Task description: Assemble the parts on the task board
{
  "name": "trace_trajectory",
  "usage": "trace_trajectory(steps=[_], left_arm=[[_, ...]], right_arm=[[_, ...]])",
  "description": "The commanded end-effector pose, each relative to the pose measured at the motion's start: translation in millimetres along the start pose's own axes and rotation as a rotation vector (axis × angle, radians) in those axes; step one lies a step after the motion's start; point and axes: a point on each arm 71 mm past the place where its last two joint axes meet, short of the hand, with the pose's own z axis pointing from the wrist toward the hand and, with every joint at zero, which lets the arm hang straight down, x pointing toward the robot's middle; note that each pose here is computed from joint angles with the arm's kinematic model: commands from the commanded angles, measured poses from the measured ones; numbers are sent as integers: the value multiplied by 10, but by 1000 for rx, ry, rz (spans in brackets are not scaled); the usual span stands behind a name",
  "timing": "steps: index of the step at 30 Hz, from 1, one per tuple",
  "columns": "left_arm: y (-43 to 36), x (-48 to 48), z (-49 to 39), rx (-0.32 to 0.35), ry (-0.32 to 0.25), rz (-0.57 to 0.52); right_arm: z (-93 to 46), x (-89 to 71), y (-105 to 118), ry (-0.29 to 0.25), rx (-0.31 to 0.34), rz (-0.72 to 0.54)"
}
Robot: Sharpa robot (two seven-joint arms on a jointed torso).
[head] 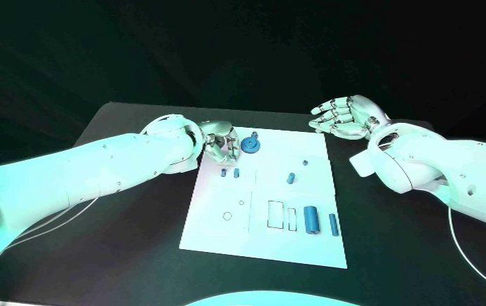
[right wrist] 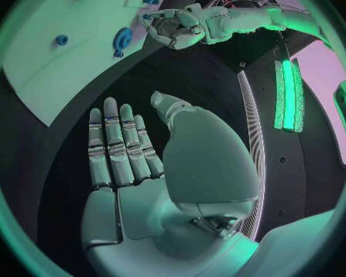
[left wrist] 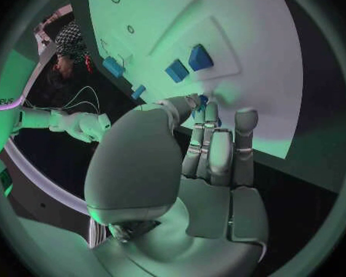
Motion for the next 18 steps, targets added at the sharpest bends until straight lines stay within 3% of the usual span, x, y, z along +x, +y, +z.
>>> trace_trajectory(steps=[1,18], left_arm=[[-13,28,9,2,27,-3],[-21,77,42,-4,44,2]], right_arm=[[-3,13,13,12,-16,-6],[-3,10,11,12,-16,-6]])
